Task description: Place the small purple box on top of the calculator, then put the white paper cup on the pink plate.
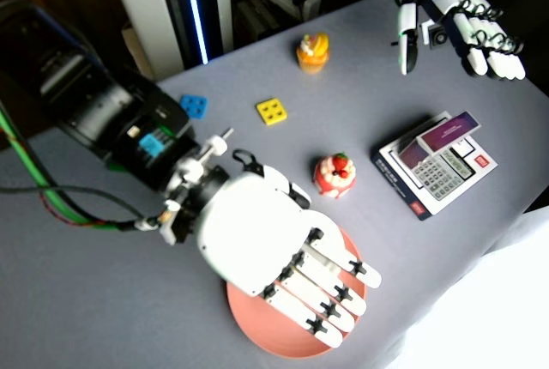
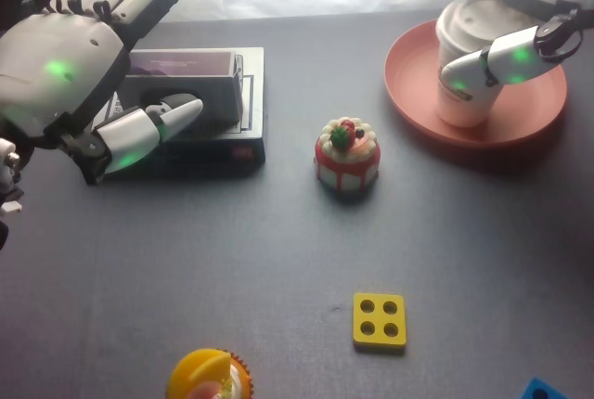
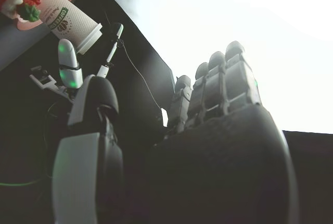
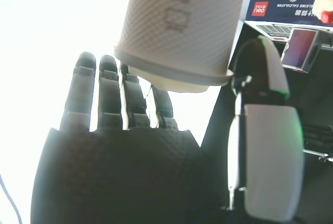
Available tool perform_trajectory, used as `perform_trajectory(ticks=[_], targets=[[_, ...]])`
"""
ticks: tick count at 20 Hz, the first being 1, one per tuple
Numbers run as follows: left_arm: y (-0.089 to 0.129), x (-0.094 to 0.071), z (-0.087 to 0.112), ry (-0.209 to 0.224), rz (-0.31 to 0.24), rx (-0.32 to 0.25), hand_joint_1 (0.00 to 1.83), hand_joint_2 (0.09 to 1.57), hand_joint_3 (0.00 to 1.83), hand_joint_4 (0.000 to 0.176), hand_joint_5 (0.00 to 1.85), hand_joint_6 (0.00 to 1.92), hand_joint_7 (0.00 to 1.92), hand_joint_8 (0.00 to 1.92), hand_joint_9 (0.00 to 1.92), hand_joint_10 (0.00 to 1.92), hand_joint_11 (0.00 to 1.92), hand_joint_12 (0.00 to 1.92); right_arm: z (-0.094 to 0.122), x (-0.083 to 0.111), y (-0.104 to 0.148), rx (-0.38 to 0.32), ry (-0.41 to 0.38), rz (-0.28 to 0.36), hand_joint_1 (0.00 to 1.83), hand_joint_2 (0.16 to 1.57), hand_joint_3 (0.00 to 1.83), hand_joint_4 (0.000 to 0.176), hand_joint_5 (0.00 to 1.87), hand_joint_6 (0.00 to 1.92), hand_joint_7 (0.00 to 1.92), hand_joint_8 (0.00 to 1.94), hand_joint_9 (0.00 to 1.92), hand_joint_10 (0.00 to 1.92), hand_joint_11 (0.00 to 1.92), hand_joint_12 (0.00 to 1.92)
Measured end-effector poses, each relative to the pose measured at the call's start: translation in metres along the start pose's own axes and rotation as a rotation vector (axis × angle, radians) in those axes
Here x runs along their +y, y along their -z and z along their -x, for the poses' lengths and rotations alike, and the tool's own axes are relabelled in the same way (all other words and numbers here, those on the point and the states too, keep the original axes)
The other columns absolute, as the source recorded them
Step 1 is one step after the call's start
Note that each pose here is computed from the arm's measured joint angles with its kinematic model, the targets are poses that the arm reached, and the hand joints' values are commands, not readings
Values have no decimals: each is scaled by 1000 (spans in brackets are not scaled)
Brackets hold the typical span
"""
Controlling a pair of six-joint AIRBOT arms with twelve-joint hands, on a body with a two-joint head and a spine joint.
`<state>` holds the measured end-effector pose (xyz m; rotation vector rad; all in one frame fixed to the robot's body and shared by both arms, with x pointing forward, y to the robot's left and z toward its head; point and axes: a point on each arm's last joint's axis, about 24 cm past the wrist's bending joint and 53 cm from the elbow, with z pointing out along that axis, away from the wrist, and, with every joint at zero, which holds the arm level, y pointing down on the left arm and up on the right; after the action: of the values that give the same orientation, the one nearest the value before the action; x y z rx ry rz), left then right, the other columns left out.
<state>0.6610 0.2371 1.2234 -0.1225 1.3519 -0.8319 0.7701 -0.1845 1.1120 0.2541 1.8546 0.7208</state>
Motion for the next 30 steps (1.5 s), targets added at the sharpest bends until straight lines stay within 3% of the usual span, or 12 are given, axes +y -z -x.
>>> perform_trajectory(ticks=[1, 3, 4, 15, 18, 21, 22, 25, 26, 28, 29, 30], targets=[[0, 0, 1, 0, -2, -3, 714, 1239, 0, 73, 28, 2, 0, 0, 0, 0, 0, 0, -2, 2, 0, 3, 0, 4, 528, 925, 0, 164, 0, 0, 0, 0, 0, 0, 0, 0], [2, 1, 1, 4, 2, -5, 701, 1238, 0, 81, 25, 0, 0, 0, 0, 0, 0, 0, -6, 7, 1, 8, 5, 14, 534, 1031, 0, 149, 0, 0, 0, 0, 0, 0, 0, 0], [2, 1, 0, 7, 2, -5, 701, 1241, 1, 87, 25, 0, 0, 0, 0, 0, 0, 0, -7, 9, 3, 11, 7, 19, 533, 988, 0, 171, 0, 0, 0, 0, 0, 0, 0, 0], [12, 9, -1, 16, 31, -7, 703, 1237, 0, 64, 20, 1, 0, 0, 0, 0, 0, 0, 46, 46, 62, -161, 77, 156, 516, 1029, 8, 112, 0, 0, 0, 0, 0, 0, 0, 0], [14, 9, 2, 17, 30, -21, 684, 1241, 2, 80, 21, 1, 0, 0, 0, 0, 0, 0, 41, 61, 87, -190, 105, 214, 482, 1070, 24, 81, 0, 0, 0, 0, 0, 0, 0, 0], [17, 6, 3, 16, 20, -27, 695, 1242, 1, 100, 14, 0, 0, 0, 0, 0, 0, 0, 44, 65, 113, -238, 77, 275, 526, 1127, 43, 91, 0, 0, 0, 0, 0, 0, 0, 0], [18, 7, 3, 17, 23, -28, 698, 1249, 5, 93, 2, 0, 0, 0, 0, 0, 0, 0, 46, 66, 120, -252, 63, 293, 525, 1126, 41, 84, 0, 0, 0, 0, 0, 0, 0, 0], [25, 6, 4, 20, 22, -35, 662, 1292, 20, 11, 0, 0, 0, 0, 0, 0, 0, 0, 46, 69, 152, -300, 54, 341, 556, 1106, 24, 101, 0, 0, 0, 0, 0, 0, 0, 0], [27, 5, 6, 23, 26, -44, 608, 1307, 23, 53, 0, 0, 0, 0, 0, 0, 5, 2, 45, 73, 159, -310, 57, 359, 551, 1091, 16, 92, 0, 0, 0, 0, 0, 0, 0, 0], [33, 2, 12, 23, 12, -71, 562, 1359, 31, 86, 0, 0, 0, 0, 0, 0, 0, 0, 46, 81, 180, -351, 58, 405, 547, 1075, 8, 91, 0, 0, 0, 0, 0, 0, 0, 0], [35, -1, 13, 22, 3, -77, 562, 1359, 31, 86, 0, 0, 0, 0, 0, 0, 0, 0, 47, 83, 187, -366, 58, 419, 547, 1075, 8, 91, 0, 0, 0, 0, 0, 0, 0, 0], [38, -4, 14, 23, -7, -87, 518, 1373, 24, 52, 0, 0, 0, 0, 0, 0, 0, 0, 48, 84, 199, -386, 59, 431, 564, 1092, 14, 83, 0, 0, 0, 0, 0, 0, 0, 0]])
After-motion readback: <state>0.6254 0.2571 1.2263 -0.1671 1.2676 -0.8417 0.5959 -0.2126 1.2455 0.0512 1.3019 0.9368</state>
